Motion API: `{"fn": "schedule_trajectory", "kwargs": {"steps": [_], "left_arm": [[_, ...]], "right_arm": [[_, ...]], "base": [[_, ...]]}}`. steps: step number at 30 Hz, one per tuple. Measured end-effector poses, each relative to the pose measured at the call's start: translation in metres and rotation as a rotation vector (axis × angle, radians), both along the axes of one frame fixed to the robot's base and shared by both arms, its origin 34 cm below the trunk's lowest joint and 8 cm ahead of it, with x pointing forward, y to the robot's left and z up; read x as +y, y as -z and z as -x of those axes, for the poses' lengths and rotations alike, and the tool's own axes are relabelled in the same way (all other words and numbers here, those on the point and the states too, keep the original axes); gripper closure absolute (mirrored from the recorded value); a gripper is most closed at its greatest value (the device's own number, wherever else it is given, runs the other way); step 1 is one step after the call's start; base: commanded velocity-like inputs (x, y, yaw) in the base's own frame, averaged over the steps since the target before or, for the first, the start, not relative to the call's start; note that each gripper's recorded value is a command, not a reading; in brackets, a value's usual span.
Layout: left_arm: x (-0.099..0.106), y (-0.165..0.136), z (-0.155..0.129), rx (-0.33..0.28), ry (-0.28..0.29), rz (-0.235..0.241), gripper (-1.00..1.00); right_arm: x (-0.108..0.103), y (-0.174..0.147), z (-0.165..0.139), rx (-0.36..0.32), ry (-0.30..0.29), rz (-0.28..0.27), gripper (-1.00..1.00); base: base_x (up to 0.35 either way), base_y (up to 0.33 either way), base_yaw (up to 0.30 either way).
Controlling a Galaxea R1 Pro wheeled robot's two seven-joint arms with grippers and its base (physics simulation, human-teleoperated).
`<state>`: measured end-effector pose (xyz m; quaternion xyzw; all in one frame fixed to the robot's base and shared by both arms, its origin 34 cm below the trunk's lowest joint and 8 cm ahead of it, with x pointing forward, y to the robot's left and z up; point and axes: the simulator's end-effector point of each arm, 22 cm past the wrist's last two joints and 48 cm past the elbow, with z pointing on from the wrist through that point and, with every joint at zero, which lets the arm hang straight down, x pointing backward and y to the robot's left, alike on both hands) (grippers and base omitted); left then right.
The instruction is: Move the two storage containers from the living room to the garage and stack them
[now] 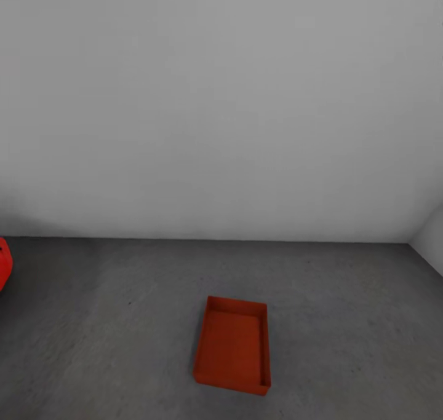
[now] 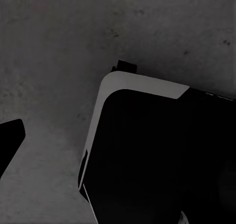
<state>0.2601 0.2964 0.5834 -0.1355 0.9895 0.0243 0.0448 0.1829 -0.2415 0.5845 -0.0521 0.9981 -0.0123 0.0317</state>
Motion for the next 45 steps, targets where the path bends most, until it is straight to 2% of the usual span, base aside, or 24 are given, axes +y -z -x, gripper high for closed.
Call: {"fn": "schedule_trajectory", "kwargs": {"steps": [45], "left_arm": [[0.000,-0.011,-0.029,-0.073,0.000,0.000,-1.00]], "right_arm": [[0.001,-0.006,-0.031,-0.081,0.003,-0.001,-1.00]], "base": [[0.000,0.000,0.000]]}}
